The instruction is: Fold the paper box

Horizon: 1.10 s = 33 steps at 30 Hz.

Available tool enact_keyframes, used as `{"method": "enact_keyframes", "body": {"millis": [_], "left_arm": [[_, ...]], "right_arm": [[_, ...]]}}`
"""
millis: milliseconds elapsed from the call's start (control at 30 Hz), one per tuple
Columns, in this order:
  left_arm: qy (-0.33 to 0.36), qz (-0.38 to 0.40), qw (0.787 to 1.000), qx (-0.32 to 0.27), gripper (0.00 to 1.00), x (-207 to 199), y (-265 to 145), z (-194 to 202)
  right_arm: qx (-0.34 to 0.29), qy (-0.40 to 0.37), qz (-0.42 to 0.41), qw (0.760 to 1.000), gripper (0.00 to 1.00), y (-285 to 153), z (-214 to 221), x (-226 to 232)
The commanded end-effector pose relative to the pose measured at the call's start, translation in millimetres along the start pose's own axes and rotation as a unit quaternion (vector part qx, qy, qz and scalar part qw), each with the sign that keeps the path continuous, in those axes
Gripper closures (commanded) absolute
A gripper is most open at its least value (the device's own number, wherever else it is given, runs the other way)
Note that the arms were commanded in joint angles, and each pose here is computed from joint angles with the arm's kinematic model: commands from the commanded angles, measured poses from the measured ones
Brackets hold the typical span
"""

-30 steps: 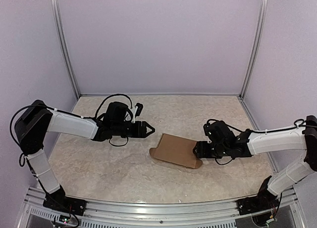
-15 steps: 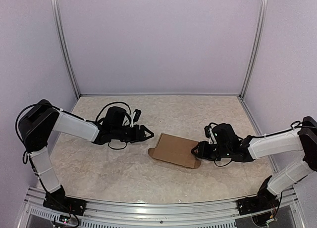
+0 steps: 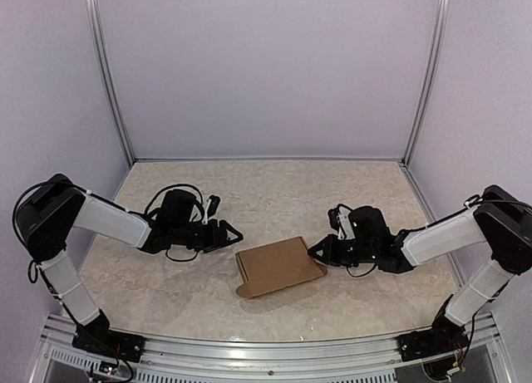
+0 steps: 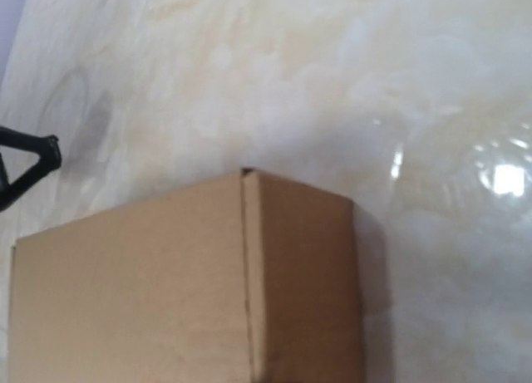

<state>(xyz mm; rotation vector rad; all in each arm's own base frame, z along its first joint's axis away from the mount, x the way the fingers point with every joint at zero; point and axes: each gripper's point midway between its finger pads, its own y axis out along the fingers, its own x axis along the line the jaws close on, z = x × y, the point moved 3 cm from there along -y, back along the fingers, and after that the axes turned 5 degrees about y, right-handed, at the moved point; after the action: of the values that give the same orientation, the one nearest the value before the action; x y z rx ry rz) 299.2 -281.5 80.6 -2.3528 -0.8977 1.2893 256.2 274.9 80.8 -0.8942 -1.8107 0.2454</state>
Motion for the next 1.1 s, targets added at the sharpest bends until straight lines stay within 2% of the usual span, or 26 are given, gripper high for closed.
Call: {"method": "enact_keyframes", "body": {"millis": [0,67,200,400,500,700,833,1067], "left_arm": [[-0.021,-0.002,1.0,-0.005,0.41,-1,-13,3],[-0.033,-0.001,0.999,-0.003,0.41,-1,-16,8],[-0.057,0.002,0.998,-0.003,0.4,-2,-22,17],[-0.077,0.036,0.996,-0.042,0.35,-15,-32,12],[-0.088,0.064,0.992,-0.066,0.28,-26,-37,2],[-0.101,0.083,0.987,-0.088,0.2,-38,-46,-8],[-0.123,0.098,0.984,-0.08,0.19,-45,-44,-6],[-0.174,0.099,0.979,-0.035,0.2,-51,-27,13]], "right_arm": [[0.017,0.003,0.01,1.0,0.96,6,5,-8],[0.016,0.003,0.019,1.0,0.99,6,5,-11],[0.011,0.005,0.03,0.999,1.0,4,5,-15],[0.008,0.0,0.033,0.999,1.0,0,4,-16],[0.003,-0.005,0.033,0.999,1.0,-2,2,-14],[-0.006,-0.018,0.039,0.999,1.0,-5,-3,-9],[-0.009,-0.018,0.039,0.999,1.0,-5,-3,-8],[-0.014,-0.021,0.036,0.999,1.0,-2,-5,-5]]}}
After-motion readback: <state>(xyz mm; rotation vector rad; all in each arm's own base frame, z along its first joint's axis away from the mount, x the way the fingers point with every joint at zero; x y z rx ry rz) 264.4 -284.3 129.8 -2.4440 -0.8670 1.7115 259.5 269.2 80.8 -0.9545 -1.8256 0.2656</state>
